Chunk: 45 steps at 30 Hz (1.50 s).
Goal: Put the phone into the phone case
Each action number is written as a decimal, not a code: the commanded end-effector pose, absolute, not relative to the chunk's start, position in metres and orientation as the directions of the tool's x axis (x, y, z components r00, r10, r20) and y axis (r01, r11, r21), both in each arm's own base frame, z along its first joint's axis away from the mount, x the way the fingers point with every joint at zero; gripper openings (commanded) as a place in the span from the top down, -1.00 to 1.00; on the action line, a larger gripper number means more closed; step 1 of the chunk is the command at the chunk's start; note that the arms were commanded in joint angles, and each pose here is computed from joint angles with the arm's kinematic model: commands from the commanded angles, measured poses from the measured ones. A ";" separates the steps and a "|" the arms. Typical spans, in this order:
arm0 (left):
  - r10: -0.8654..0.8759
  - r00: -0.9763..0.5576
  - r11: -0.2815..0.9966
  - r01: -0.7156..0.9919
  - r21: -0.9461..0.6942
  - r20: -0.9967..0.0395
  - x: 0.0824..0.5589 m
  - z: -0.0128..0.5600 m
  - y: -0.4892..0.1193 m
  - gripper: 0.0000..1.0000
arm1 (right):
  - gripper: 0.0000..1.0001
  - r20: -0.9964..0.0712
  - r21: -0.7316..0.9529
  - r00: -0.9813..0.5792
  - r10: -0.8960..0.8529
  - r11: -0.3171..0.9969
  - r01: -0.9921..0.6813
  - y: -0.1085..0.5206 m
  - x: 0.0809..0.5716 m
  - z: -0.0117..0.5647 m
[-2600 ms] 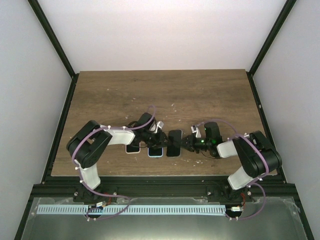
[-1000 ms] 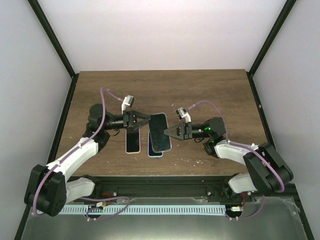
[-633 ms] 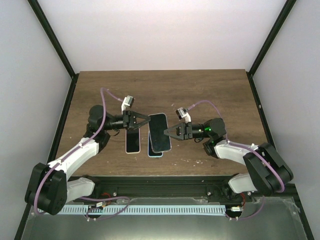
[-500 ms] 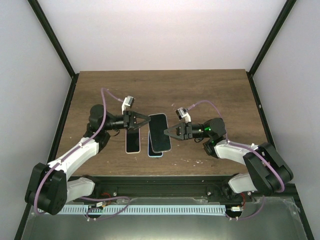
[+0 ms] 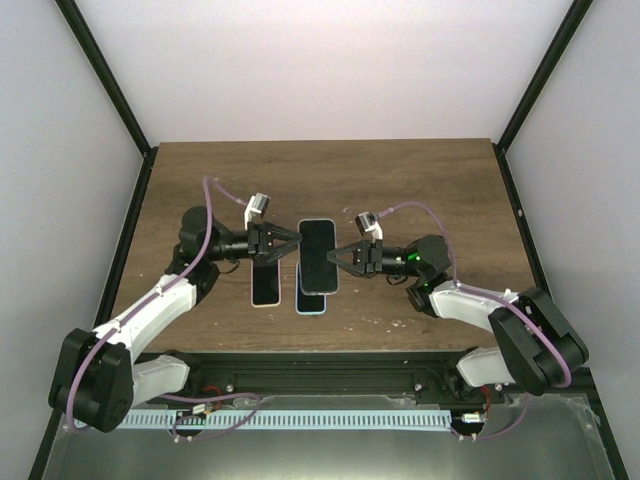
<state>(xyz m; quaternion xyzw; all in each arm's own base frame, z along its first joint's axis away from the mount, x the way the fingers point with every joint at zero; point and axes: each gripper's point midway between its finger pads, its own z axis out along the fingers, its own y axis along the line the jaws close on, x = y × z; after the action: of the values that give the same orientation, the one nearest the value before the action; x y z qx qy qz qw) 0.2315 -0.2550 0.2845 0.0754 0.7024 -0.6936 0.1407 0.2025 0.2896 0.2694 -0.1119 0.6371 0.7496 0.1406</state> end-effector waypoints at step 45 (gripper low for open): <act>-0.035 -0.955 0.103 0.290 -0.951 -0.295 0.218 0.252 -0.261 0.86 | 0.36 -0.240 0.970 -0.965 0.108 0.051 -0.236 0.298 0.211 0.227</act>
<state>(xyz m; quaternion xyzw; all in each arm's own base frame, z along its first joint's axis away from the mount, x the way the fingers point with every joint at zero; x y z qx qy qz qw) 0.2128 -0.2582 0.2354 0.0558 0.7492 -0.6550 0.0818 0.2212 0.2928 0.2205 -0.0197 0.7113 0.6898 0.1337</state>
